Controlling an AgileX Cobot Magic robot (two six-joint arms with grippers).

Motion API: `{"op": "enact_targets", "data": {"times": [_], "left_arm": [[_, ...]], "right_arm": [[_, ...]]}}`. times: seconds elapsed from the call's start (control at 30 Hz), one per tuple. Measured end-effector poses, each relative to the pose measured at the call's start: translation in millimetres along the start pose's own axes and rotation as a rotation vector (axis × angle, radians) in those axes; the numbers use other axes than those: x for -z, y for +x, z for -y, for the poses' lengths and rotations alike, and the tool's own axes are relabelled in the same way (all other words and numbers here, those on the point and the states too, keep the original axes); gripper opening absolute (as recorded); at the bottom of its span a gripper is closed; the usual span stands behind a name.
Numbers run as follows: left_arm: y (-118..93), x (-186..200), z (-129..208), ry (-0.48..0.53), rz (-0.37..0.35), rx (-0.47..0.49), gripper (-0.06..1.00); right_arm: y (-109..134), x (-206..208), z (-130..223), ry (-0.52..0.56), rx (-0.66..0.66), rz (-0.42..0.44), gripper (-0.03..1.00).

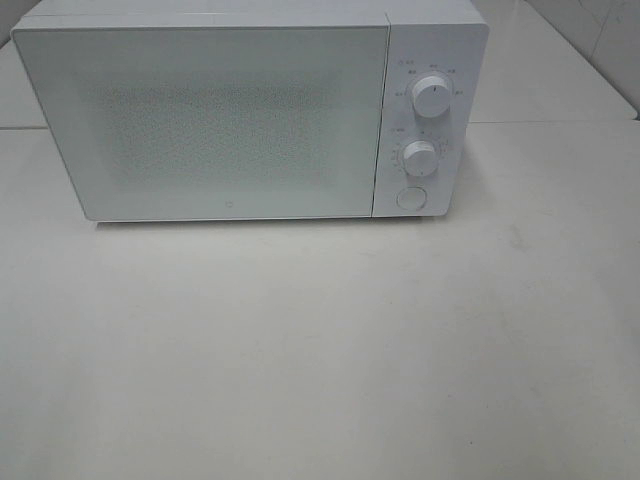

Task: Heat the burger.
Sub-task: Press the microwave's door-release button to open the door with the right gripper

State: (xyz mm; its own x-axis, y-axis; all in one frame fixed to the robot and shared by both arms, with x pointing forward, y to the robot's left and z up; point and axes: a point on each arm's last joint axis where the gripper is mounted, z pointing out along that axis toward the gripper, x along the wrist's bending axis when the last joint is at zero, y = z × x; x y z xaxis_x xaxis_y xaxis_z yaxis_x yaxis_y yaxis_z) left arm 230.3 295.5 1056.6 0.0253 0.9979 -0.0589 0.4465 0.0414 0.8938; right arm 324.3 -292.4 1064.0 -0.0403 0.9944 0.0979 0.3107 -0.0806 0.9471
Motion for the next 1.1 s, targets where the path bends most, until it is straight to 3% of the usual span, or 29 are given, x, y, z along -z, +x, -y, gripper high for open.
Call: {"op": "enact_targets", "data": {"times": [0.37,1.1], "left_arm": [[0,0,0,0.000,0.000,0.000,0.99],[0,0,0,0.000,0.000,0.000,0.99]], "right_arm": [[0,-57,-6,0.037,-0.002,0.009,0.75],[-3,-154,8,-0.082,0.037,-0.003,0.75]]}}
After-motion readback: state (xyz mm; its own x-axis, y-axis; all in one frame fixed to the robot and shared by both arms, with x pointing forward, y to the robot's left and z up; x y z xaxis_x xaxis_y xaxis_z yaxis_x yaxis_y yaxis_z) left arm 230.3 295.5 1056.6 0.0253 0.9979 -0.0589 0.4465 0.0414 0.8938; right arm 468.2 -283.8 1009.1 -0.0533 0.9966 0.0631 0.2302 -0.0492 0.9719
